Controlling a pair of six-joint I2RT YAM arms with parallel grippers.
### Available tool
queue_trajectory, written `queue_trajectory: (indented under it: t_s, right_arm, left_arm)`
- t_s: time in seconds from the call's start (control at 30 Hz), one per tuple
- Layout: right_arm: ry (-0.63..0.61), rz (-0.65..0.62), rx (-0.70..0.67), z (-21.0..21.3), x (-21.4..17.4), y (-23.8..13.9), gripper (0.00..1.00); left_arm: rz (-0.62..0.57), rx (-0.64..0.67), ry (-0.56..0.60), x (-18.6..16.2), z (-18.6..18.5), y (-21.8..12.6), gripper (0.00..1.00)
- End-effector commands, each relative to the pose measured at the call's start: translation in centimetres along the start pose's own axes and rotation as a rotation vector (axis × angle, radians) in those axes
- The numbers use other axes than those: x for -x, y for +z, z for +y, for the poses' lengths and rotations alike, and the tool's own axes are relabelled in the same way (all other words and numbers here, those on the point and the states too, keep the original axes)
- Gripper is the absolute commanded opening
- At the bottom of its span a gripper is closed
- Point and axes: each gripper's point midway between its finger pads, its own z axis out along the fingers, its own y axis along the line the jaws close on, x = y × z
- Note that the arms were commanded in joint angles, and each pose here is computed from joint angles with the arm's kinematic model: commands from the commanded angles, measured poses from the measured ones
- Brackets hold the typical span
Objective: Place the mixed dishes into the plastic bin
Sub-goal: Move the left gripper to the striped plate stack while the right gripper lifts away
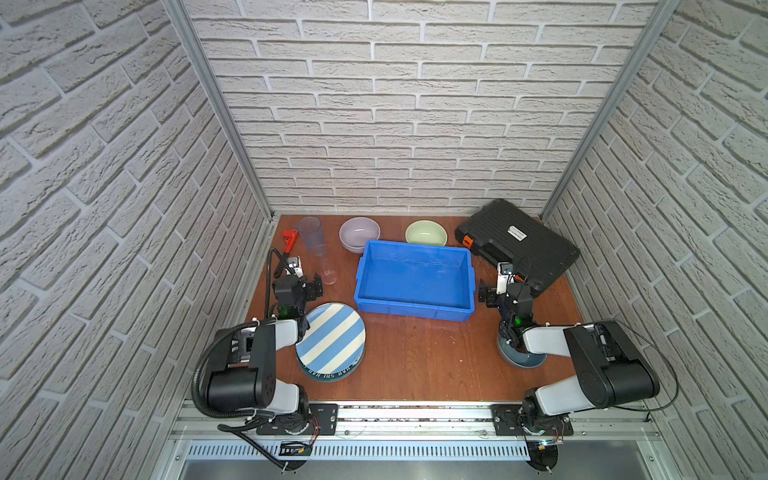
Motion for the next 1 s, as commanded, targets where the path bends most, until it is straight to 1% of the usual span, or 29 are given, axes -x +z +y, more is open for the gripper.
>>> queue_trajectory:
  t_s: [0.0,0.17,0.37,0.43,0.5,0.57,0.77,0.87,0.97]
  right_arm:
    - [0.019,-0.038,-0.001,-0.1,1.9,-0.3,0.99]
    - [0.018,-0.034,-0.002,-0.2,1.8,-0.3,0.99]
    - [0.011,-0.032,0.01,0.0,2.1,-0.3,0.98]
    - [0.007,-0.042,0.007,0.0,3.1,-0.3,0.97]
    - [0.002,0.016,0.001,-0.2,3.4,-0.5,0.97]
    - [-0.003,0.028,0.004,-0.2,4.0,-0.8,0.96]
    - [0.016,0.05,-0.009,-0.6,6.2,-2.2,0.95]
    - [0.033,0.093,-0.023,-1.0,7.0,-2.9,0.93]
    - [0.059,0.14,-0.024,-1.2,7.7,-4.1,0.93]
  left_arm:
    - [-0.005,0.077,-0.029,1.7,1.3,-1.0,0.98]
    - [0.024,0.114,-0.056,3.3,1.9,-2.4,0.98]
    - [0.017,0.092,-0.077,5.9,1.4,-3.7,0.98]
    - [0.017,0.086,-0.082,6.7,1.3,-4.0,0.98]
    - [0.021,0.08,-0.09,7.7,1.3,-4.4,0.98]
    - [0.036,0.08,-0.092,8.2,1.3,-4.7,0.98]
    - [0.154,0.101,-0.1,8.6,1.7,-5.8,0.98]
    - [0.23,0.099,-0.106,8.0,1.8,-7.1,0.98]
    - [0.317,0.091,-0.097,7.1,1.8,-8.4,0.98]
